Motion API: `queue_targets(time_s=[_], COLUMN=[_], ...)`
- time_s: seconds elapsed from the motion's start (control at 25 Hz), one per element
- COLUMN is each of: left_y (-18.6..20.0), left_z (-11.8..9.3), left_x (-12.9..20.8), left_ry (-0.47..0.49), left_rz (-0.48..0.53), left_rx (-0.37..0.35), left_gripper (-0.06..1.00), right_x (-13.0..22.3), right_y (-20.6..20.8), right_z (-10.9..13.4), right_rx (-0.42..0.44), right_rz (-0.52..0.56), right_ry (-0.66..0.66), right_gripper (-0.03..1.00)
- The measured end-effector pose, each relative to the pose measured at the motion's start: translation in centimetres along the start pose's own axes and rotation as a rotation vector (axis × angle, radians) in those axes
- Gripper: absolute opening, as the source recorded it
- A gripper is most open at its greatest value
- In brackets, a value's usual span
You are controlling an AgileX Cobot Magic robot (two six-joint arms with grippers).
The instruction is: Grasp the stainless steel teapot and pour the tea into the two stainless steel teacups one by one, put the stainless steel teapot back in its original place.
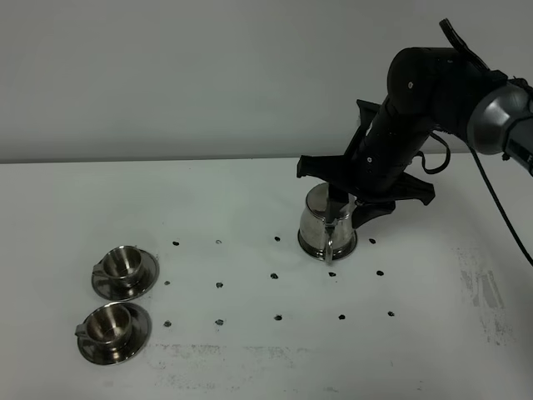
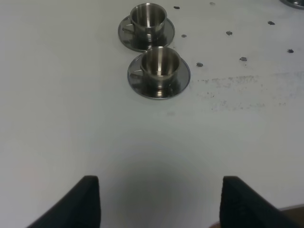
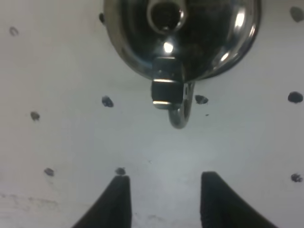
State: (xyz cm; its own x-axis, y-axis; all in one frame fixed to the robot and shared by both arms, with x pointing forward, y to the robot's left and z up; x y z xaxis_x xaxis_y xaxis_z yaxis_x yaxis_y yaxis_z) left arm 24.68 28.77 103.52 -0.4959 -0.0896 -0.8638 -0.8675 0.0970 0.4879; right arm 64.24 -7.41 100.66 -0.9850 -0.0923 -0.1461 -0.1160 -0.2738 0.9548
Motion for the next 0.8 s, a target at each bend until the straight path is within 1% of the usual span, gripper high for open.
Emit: queue_targets(time_s=[0.2, 0.36, 0.56, 0.8], left_y=[0.0, 0.0, 0.0, 0.0], left_z=[0.0, 0.0, 0.0, 0.0], left_x=[0.0, 0.0, 0.0, 0.0], left_ry=[0.000, 0.000, 0.000, 0.000], left_rz=[0.000, 0.000, 0.000, 0.000], left_rx=[0.000, 0.000, 0.000, 0.000], left_gripper=[0.54, 0.54, 0.54, 0.54], right_x=[-0.2, -0.4, -0.4, -0.1], right_y=[0.1, 0.2, -0.2, -2.4], right_z=[-0.5, -0.9, -0.9, -0.4], right_rx=[-0.005, -0.002, 0.002, 0.012], right_rz=[0.000, -0.004, 0.004, 0.046], right_ry=[-0.099, -0.105, -0.016, 0.083], right_gripper=[0.32, 0.30, 0.28, 0.27])
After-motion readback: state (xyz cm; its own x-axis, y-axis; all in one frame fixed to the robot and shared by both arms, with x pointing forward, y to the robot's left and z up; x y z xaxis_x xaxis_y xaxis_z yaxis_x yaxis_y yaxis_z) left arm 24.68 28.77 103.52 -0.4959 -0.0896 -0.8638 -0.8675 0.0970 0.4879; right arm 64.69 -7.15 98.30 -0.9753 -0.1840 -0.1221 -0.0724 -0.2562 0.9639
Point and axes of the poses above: a point on each arm's last joint axis where the gripper is mounted, y pointing back along that axis away from the gripper, z along the wrist's bending axis when the last joint is at zero, x = y × z, the point moved 1 cm from there along -y, pointing out along that axis toward the gripper, and after that the axes turned 9 degrees about y, right-handed, at the moved point
